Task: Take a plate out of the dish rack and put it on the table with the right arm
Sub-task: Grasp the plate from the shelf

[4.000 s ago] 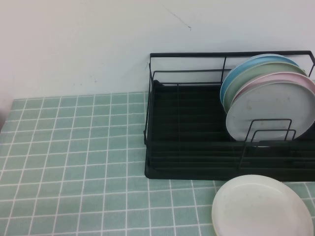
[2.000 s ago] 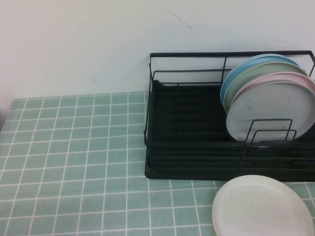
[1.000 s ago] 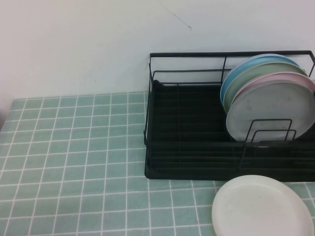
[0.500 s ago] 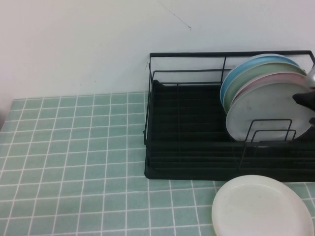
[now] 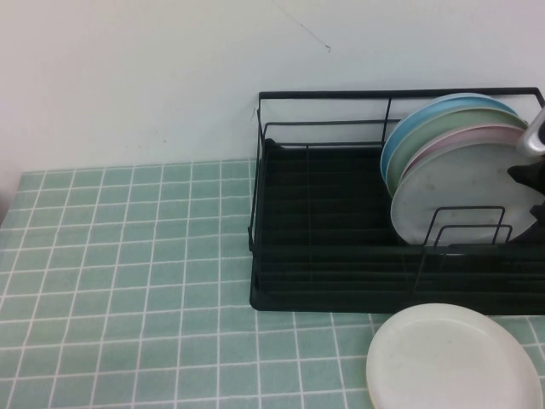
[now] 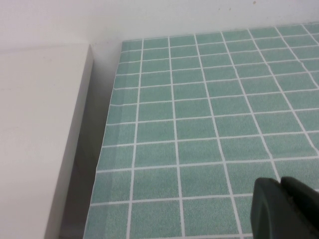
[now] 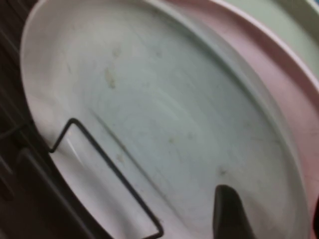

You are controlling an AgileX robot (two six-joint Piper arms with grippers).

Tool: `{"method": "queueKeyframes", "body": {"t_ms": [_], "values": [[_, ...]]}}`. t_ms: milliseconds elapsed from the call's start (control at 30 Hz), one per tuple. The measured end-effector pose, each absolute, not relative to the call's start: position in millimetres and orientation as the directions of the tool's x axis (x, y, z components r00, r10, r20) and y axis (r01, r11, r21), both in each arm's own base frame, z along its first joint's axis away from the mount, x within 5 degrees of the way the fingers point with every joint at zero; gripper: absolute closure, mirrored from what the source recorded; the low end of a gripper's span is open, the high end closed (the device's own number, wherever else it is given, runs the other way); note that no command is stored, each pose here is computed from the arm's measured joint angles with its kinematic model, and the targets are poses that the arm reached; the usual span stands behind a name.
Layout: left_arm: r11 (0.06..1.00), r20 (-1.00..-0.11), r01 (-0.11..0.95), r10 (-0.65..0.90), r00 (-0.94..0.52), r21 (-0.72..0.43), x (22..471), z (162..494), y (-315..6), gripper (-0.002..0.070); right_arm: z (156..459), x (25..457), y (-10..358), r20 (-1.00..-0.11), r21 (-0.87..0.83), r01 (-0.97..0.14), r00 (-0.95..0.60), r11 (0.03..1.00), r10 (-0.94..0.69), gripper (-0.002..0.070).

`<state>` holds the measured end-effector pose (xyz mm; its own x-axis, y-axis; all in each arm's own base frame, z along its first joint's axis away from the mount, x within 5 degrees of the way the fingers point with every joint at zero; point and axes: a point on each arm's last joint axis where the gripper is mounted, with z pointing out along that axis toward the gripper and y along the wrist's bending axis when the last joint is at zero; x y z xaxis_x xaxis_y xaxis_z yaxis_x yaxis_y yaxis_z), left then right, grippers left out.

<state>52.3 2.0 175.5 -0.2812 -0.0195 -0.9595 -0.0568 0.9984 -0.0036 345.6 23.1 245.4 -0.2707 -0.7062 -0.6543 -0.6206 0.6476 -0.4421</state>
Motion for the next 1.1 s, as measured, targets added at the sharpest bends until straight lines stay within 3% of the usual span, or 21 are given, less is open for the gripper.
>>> {"method": "queueKeyframes", "body": {"t_ms": [367, 700, 867, 1100], "values": [[0.998, -0.959, -0.057, -0.021, -0.281, -0.005, 52, 176, 2, 0.0678, 239, 359, 22, -0.646, -0.449, -0.623, -0.269, 0.640, -0.715, 0.0344], [0.998, -0.959, -0.057, -0.021, -0.281, -0.005, 52, 176, 2, 0.0678, 237, 360, 22, -0.626, -0.477, -0.631, -0.244, 0.612, -0.741, 0.0606], [0.998, -0.959, -0.057, -0.021, -0.281, -0.005, 52, 176, 2, 0.0678, 238, 360, 22, -0.621, -0.485, -0.634, -0.235, 0.602, -0.747, 0.0626], [0.998, -0.959, -0.057, -0.021, -0.281, -0.005, 52, 176, 2, 0.0678, 287, 338, 24, -0.679, -0.518, -0.568, -0.182, 0.640, -0.711, 0.0627]]}}
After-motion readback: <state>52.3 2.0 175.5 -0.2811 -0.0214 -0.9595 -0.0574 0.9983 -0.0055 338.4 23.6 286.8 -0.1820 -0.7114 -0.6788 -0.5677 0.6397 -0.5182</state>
